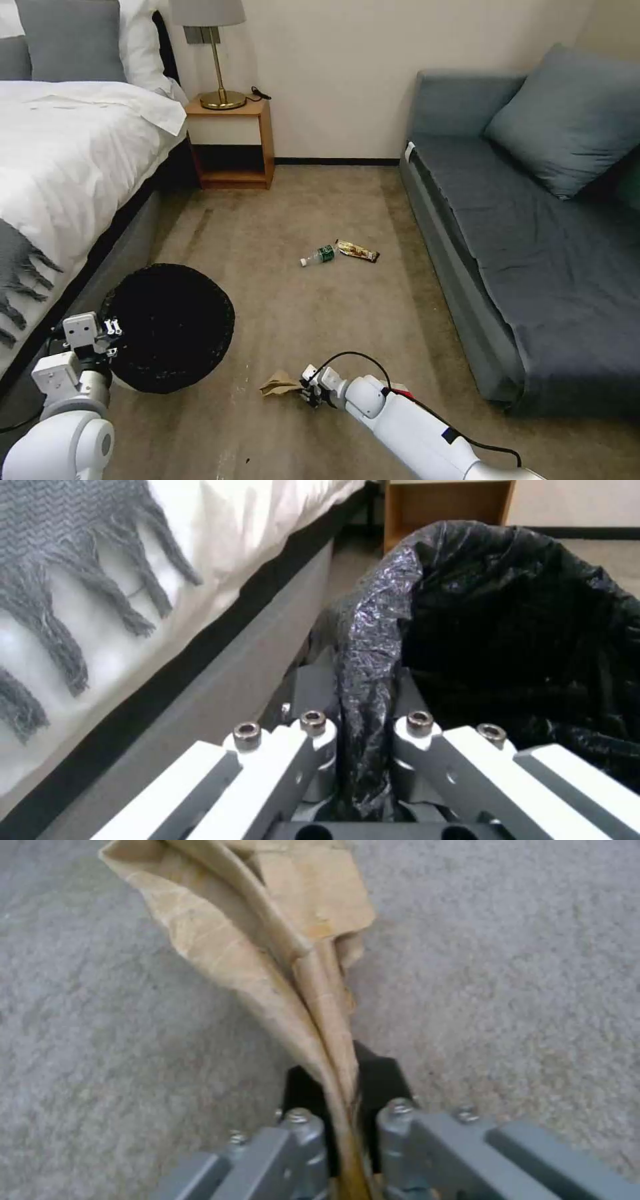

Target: Pick up the trash bin, then pick up the garbage on the floor and place it into the trash bin.

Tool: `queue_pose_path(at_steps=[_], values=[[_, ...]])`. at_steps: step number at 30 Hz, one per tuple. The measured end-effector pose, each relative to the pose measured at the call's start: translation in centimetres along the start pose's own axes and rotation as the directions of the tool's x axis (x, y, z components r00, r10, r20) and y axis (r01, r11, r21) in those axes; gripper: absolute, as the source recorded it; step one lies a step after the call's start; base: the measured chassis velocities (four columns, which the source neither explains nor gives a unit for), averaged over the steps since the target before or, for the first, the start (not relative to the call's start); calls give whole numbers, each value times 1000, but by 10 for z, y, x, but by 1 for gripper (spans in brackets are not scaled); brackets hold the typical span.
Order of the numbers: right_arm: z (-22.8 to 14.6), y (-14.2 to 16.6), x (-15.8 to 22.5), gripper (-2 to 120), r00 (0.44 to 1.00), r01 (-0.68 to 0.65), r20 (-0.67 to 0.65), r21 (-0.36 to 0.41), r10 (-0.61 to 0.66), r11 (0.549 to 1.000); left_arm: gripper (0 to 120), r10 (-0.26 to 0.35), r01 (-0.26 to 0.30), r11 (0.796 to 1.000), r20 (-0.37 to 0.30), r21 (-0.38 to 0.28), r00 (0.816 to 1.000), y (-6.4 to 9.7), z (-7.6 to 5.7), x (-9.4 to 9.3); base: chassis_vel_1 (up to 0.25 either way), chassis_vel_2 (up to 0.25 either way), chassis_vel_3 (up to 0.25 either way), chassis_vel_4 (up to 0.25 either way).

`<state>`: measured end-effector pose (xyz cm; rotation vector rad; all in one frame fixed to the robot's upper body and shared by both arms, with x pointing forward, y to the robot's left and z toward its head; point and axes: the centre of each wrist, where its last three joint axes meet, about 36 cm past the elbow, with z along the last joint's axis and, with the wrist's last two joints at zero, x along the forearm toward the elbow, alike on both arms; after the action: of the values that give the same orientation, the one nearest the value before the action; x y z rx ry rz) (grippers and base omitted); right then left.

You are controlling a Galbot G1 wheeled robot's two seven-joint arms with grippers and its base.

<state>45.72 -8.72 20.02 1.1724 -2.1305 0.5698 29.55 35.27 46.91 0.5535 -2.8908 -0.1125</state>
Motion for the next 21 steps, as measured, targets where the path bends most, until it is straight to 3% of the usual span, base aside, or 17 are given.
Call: queue_pose_path(at_steps=[2, 8, 11, 12, 13, 17, 21], values=[[2, -3, 2, 0, 1000, -4, 5, -13, 4, 1000, 4, -1, 1, 1000, -6, 5, 1000, 3, 2, -1, 0, 0, 0, 0], [1, -11, 8, 0, 998, -21, 54, -74, 25, 997, 4, 11, -11, 1000, -14, 16, 1000, 5, 9, -1, 0, 0, 0, 0], [-14, -23, 13, 0, 986, -49, 148, -164, 74, 985, 4, 18, -18, 1000, -14, 18, 1000, 6, 14, -2, 0, 0, 0, 0], [-28, -29, 17, 0, 971, -52, 215, -240, 105, 969, 4, 21, -21, 1000, -14, 19, 1000, 7, 16, -2, 0, 0, 0, 0], [-28, -29, 17, 0, 971, -52, 215, -240, 105, 969, 4, 21, -21, 1000, -14, 19, 1000, 7, 16, -2, 0, 0, 0, 0], [-86, -38, 34, 0, 885, 28, 433, -416, 171, 909, 4, 26, -25, 999, -11, 21, 1000, 7, 16, -2, 0, 0, 0, 0], [-117, -34, 48, 0, 834, 99, 524, -452, 174, 887, 4, 33, -33, 999, -6, 23, 999, 5, 14, -1, 0, 0, 0, 0]])
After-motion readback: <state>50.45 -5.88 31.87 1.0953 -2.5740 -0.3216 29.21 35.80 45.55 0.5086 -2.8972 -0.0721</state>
